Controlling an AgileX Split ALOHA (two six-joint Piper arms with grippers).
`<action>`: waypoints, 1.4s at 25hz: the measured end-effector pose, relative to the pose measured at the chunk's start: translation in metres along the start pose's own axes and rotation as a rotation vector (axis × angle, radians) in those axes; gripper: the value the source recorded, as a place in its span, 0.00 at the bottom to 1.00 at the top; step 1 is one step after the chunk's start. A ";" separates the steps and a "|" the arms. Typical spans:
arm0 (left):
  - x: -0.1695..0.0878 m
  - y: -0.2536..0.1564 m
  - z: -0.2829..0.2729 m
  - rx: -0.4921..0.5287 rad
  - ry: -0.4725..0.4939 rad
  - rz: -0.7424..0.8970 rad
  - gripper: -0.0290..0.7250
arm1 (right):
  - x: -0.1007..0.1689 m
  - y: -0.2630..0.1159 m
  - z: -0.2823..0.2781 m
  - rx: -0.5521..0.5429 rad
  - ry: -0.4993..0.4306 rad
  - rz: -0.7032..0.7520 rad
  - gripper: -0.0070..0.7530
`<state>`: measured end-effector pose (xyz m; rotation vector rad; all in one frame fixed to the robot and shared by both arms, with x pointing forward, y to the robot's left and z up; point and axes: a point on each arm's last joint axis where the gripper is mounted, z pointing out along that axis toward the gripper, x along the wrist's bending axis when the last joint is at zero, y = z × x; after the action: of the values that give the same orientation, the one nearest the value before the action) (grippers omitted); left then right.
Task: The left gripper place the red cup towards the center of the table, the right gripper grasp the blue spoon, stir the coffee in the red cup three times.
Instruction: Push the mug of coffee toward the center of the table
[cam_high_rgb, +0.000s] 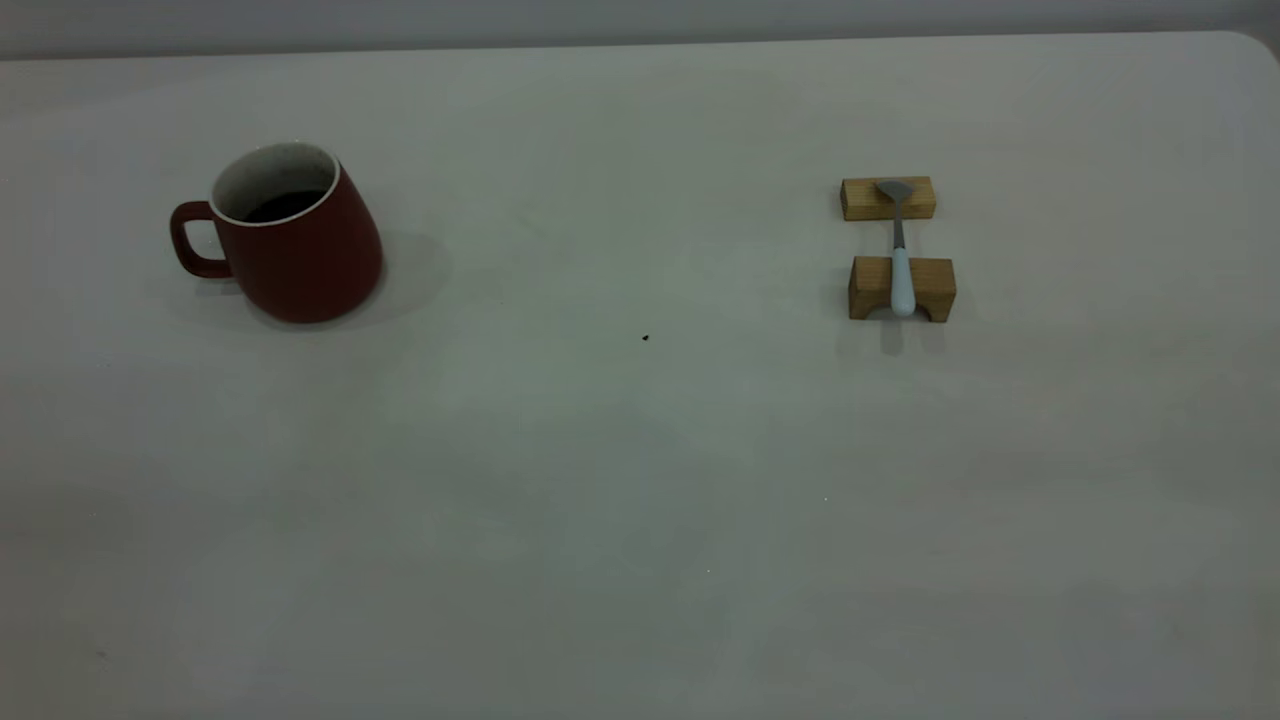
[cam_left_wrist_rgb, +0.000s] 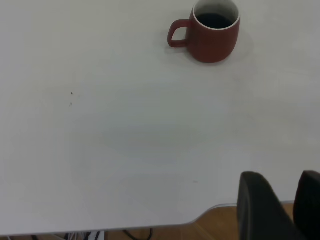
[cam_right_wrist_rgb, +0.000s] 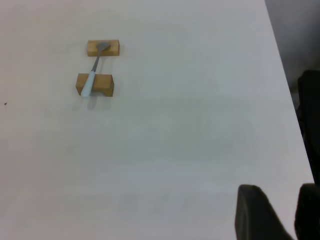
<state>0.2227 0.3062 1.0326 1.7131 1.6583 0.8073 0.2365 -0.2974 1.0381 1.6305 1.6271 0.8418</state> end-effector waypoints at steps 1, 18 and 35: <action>0.000 0.000 0.000 0.000 0.000 0.000 0.37 | 0.000 0.000 0.000 0.000 0.000 0.000 0.32; 0.000 0.127 0.094 0.402 0.050 0.136 0.40 | 0.000 0.000 0.000 0.000 0.000 0.000 0.32; -0.012 0.202 0.338 0.720 -0.238 0.843 0.93 | 0.000 0.000 0.000 0.000 0.000 0.000 0.32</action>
<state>0.6128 0.2840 0.9788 2.9647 1.0756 0.2957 0.2365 -0.2974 1.0381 1.6305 1.6271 0.8418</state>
